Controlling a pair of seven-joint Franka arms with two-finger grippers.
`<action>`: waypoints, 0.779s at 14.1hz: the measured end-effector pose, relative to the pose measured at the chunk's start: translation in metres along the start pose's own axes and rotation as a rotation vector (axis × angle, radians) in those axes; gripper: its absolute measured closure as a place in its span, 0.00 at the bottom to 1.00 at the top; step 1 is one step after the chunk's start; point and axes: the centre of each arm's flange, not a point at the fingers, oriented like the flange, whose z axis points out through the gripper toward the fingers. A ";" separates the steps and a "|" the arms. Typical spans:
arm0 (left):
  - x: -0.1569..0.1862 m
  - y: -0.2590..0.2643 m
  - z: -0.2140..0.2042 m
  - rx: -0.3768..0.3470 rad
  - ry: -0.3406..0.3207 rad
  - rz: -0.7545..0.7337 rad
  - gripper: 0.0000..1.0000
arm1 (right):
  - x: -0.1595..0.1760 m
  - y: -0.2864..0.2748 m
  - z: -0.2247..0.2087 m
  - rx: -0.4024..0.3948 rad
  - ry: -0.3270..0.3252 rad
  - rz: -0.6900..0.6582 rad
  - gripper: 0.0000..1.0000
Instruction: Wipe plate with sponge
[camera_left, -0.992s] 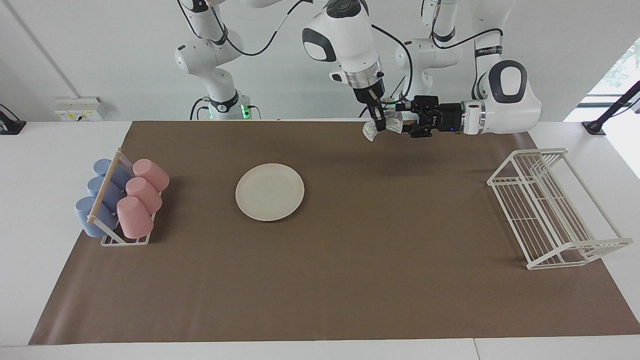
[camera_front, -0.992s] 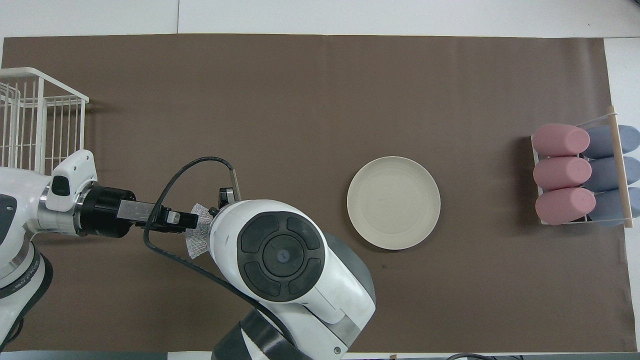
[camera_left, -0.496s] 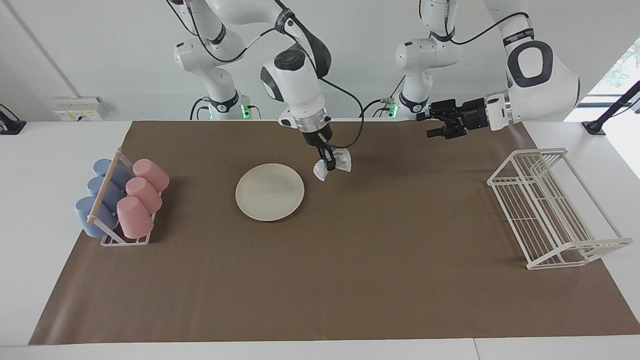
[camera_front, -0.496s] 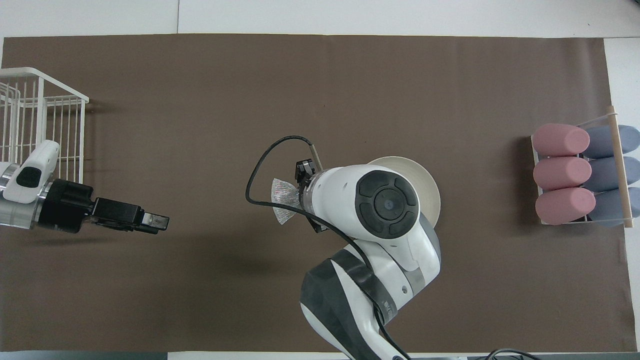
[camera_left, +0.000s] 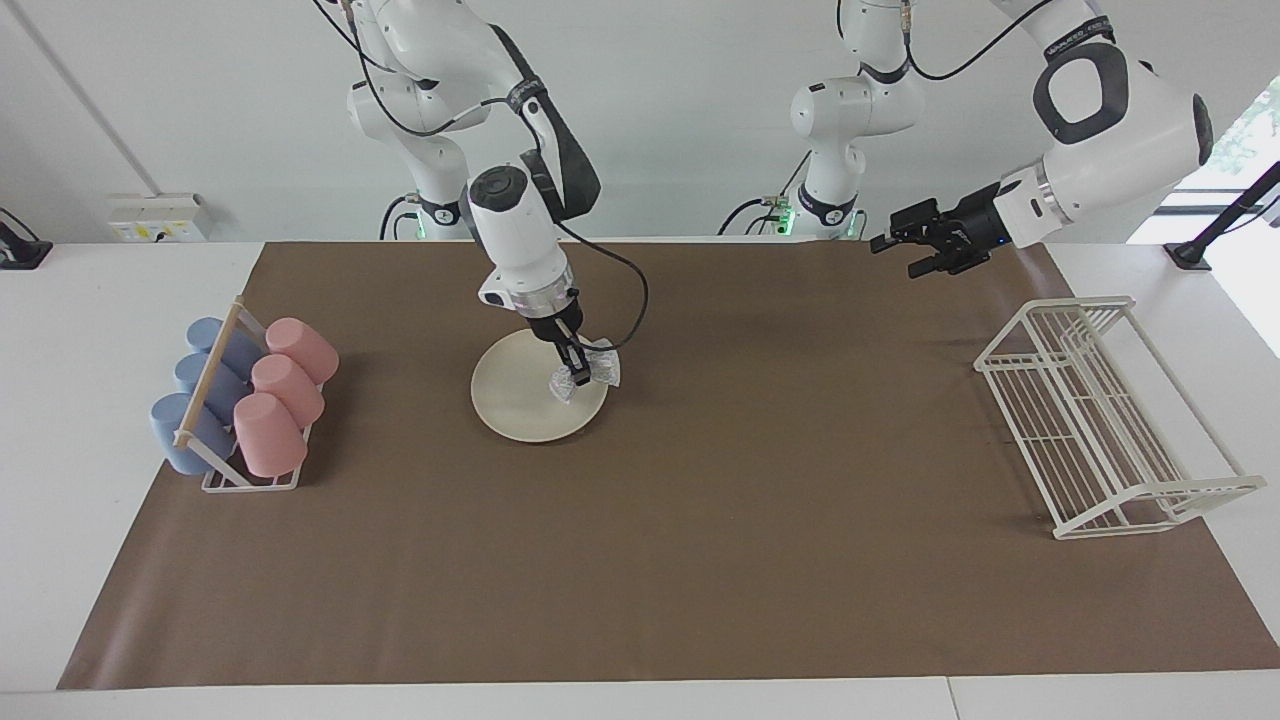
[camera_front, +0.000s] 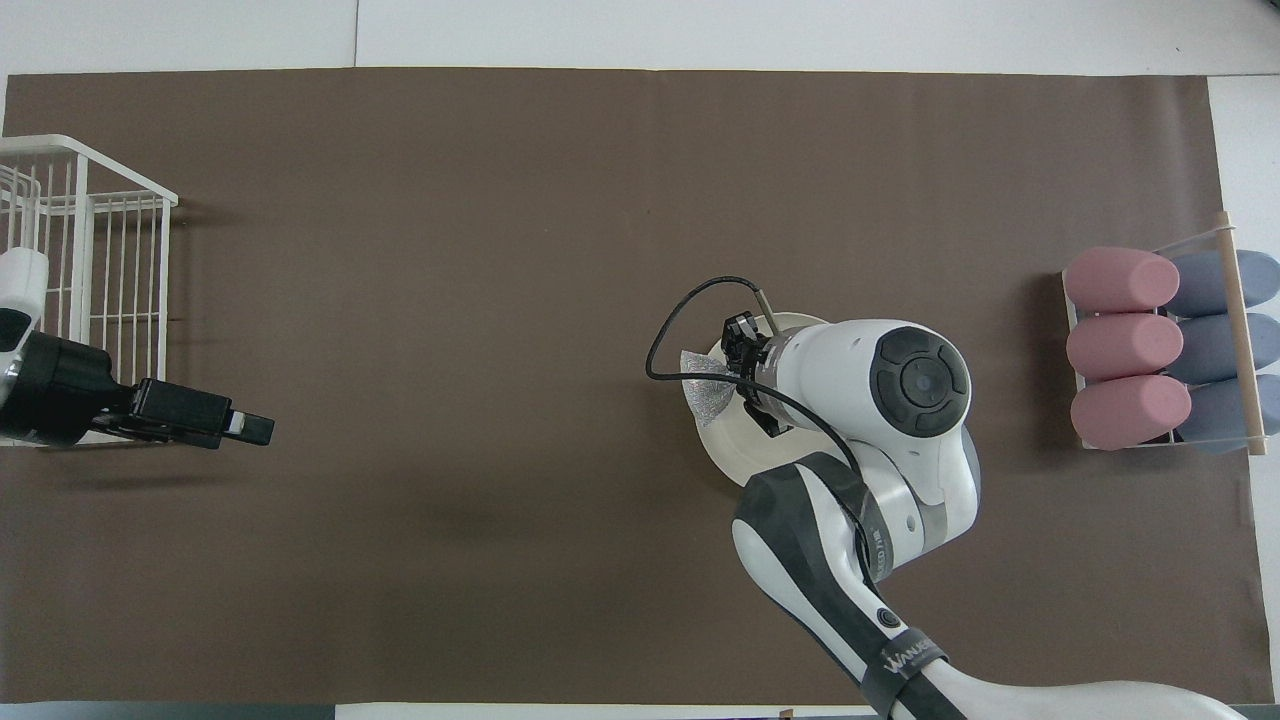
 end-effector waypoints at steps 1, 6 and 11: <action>-0.001 -0.001 -0.007 0.044 0.003 0.003 0.00 | 0.005 0.008 0.011 -0.012 0.002 -0.009 0.88; -0.003 -0.009 -0.018 0.168 -0.005 0.003 0.00 | 0.025 0.019 0.042 -0.052 -0.001 -0.003 0.88; -0.003 -0.009 -0.019 0.173 -0.004 0.003 0.00 | 0.052 0.021 0.038 -0.048 0.007 -0.042 0.88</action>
